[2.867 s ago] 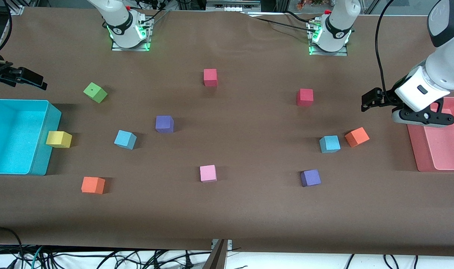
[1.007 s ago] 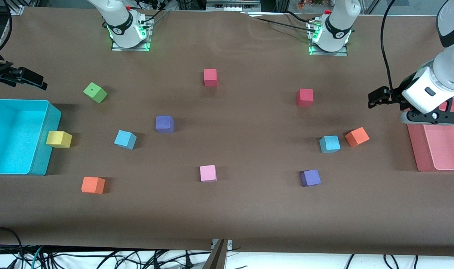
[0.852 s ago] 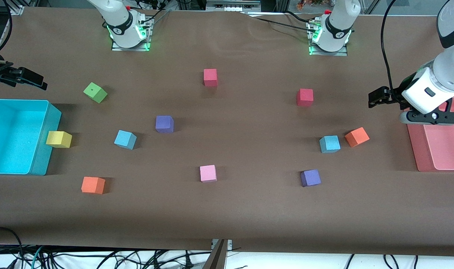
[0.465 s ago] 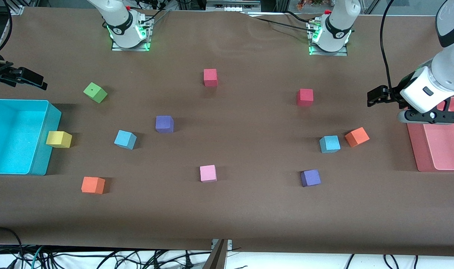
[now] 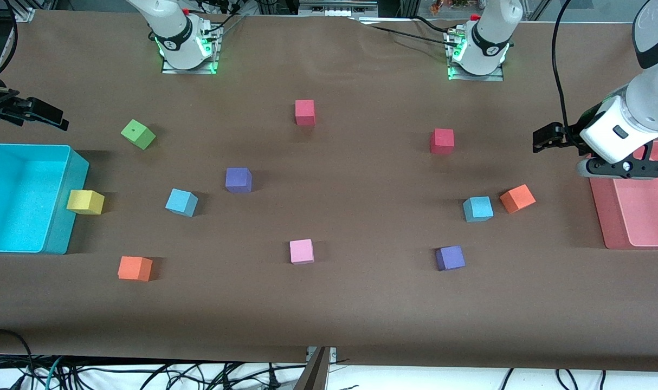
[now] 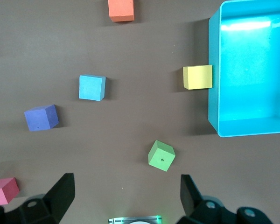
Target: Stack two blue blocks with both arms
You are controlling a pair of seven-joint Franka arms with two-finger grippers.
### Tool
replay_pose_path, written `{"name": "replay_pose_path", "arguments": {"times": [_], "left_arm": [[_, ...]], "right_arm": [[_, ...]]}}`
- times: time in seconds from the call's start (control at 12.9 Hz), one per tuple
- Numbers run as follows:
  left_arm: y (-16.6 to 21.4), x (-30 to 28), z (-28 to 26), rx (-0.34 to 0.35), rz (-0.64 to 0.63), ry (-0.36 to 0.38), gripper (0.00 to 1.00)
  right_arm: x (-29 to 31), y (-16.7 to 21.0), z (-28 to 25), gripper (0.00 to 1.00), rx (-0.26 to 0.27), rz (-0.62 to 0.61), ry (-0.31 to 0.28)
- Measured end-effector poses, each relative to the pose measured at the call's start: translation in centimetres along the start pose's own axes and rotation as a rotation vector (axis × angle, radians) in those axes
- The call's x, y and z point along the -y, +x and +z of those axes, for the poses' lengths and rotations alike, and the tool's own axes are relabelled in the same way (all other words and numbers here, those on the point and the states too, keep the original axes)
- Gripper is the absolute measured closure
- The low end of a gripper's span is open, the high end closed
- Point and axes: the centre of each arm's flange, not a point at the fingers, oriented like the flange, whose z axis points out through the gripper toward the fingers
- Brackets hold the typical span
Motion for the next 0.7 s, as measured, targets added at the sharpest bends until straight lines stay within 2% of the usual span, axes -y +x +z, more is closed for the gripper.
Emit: {"name": "replay_pose_path", "arguments": {"times": [0.46, 0.7], "left_arm": [[0.0, -0.1, 0.0, 0.002, 0.002, 0.000, 0.00], [0.0, -0.1, 0.0, 0.002, 0.001, 0.000, 0.00]], "right_arm": [[1.5, 0.6, 1.1, 0.00, 0.016, -0.027, -0.006], [6.3, 2.9, 5.9, 0.00, 0.088, -0.105, -0.031]]}}
